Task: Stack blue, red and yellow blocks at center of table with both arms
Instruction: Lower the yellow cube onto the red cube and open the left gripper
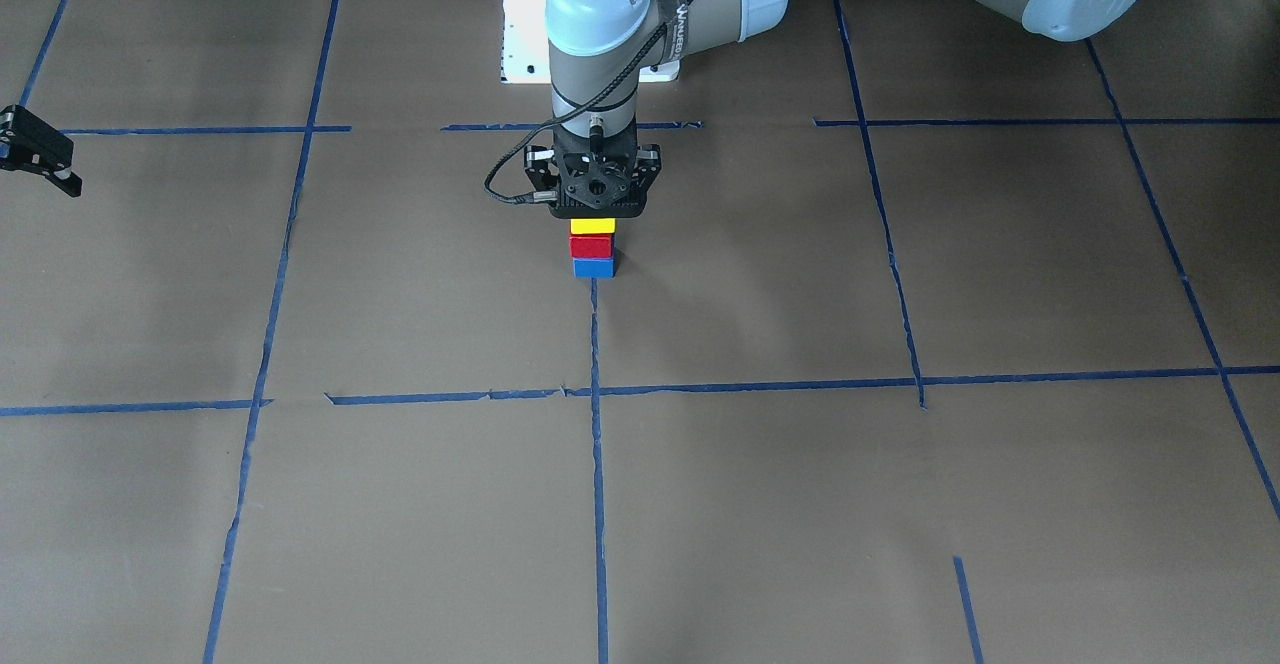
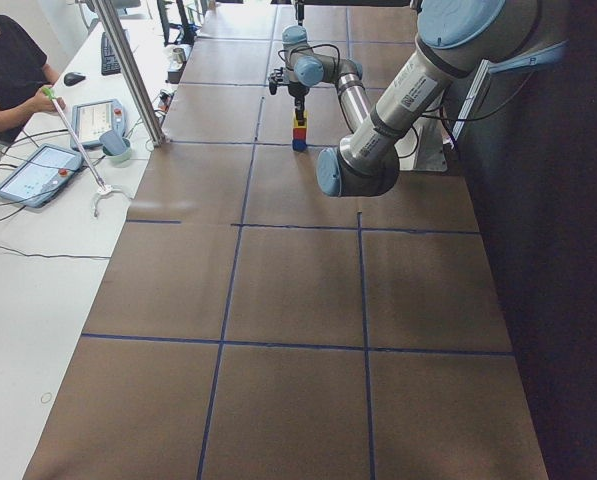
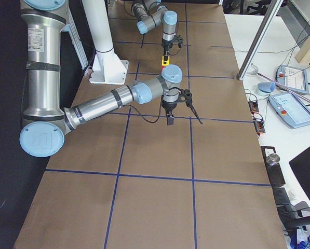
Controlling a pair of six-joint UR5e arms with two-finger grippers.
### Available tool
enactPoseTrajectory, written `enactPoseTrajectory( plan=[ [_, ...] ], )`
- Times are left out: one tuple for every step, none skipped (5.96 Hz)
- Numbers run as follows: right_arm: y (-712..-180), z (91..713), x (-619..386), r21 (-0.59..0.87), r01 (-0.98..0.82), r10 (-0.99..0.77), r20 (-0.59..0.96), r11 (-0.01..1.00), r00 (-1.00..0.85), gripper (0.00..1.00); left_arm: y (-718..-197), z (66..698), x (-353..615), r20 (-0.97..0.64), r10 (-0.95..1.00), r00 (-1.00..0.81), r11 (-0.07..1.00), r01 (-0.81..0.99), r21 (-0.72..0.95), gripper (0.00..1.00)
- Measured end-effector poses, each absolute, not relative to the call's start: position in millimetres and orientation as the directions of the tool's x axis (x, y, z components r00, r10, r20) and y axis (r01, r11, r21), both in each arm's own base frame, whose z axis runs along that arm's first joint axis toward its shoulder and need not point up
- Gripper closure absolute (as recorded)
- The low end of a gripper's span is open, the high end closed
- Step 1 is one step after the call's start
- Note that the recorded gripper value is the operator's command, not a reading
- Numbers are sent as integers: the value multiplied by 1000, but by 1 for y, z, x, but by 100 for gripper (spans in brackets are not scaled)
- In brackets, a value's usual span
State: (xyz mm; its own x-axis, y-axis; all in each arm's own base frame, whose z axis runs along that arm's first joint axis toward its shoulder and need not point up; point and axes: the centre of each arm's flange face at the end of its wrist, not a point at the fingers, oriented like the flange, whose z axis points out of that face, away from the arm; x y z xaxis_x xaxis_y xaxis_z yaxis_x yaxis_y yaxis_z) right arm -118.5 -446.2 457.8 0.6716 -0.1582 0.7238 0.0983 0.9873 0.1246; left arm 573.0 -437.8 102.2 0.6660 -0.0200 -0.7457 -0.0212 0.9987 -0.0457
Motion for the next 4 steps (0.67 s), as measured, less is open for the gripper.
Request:
enactPoseTrajectory(
  plan=[
    [-446, 458, -119, 125, 99, -159, 724, 987, 672, 0, -436, 101, 574, -746, -18, 666, 999, -24, -45, 86],
    [-446, 459, -119, 125, 100, -160, 723, 987, 672, 0, -436, 101, 574, -747, -17, 665, 999, -25, -44, 85],
    [-446, 459, -119, 125, 100, -160, 723, 987, 672, 0, -436, 100, 575, -748, -15, 664, 999, -25, -42, 85],
    [-446, 459, -119, 124, 100, -159, 722, 987, 673, 0, -436, 98, 575, -749, -11, 663, 999, -25, -37, 85]
  ],
)
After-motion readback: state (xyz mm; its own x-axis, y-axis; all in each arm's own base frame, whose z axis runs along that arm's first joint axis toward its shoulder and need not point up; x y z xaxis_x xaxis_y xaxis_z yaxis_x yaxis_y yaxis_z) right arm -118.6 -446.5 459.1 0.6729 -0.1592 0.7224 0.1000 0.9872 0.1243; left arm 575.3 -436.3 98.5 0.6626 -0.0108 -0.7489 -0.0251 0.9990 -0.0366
